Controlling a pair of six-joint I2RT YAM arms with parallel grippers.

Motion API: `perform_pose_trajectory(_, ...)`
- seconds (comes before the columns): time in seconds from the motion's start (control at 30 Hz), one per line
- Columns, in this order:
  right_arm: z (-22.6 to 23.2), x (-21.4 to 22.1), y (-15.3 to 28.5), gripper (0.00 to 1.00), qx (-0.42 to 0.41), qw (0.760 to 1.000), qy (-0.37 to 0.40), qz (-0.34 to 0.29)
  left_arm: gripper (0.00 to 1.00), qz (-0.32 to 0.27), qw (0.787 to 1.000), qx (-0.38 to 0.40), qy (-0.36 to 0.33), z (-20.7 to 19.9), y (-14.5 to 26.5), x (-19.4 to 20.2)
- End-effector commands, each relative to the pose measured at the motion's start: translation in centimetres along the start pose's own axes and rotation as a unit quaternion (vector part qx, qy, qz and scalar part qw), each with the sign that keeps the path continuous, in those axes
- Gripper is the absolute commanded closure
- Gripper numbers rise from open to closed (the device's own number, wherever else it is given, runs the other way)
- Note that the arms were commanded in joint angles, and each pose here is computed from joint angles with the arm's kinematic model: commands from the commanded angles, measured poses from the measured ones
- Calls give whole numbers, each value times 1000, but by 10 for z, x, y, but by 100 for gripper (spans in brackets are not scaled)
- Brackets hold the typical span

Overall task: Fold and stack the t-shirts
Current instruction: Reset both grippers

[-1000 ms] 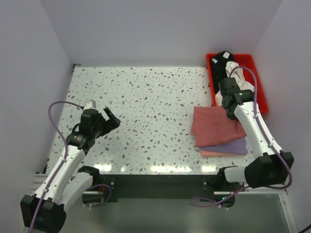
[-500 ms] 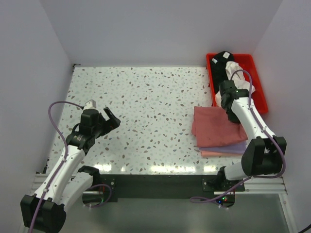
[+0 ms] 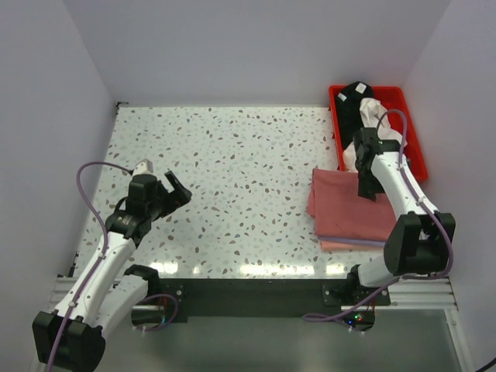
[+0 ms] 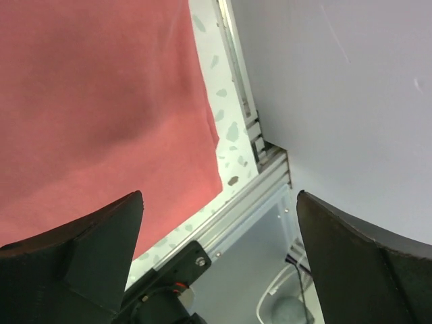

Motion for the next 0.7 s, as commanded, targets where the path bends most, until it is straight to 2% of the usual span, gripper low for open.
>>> perform_pose_trajectory(0.0, -18, -9, 27, 1, -50, 993, -81, -66, 0, -20, 1000, -4, 2, -1, 4, -7)
perform_pose_trajectory(0.13, -25, -9, 54, 1, -168, 962, -145, -157, 0, -32, 999, -18, 6, -1, 8, -11)
perform_pose_trajectory(0.23, -26, -10, 79, 1, -281, 902, -198, -263, 0, -45, 999, -28, 11, -3, 13, -16)
perform_pose_trajectory(0.27, -18, -5, 81, 1, -331, 883, -186, -275, 0, -53, 998, -28, 12, -6, 17, -21)
perform_pose_trajectory(0.43, -26, 7, 108, 1, -418, 780, -226, -407, 0, -94, 993, -69, 16, -8, 40, -39)
perform_pose_trajectory(0.53, -21, 15, 109, 1, -446, 755, -231, -422, 0, -126, 987, -95, 27, -6, 58, -47)
perform_pose_trajectory(0.67, -12, 24, 96, 1, -440, 770, -222, -406, 0, -167, 978, -120, 42, 1, 83, -52)
Point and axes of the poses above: each gripper's point midway between its finger pads, its own y axis back along the fingers, its own z axis along the line the jaws close on, x = y × z, the point moved 10 cm from there along y, back along the fingers, and after that the axes turned 2 degrees about y, right-handed, at the moved point
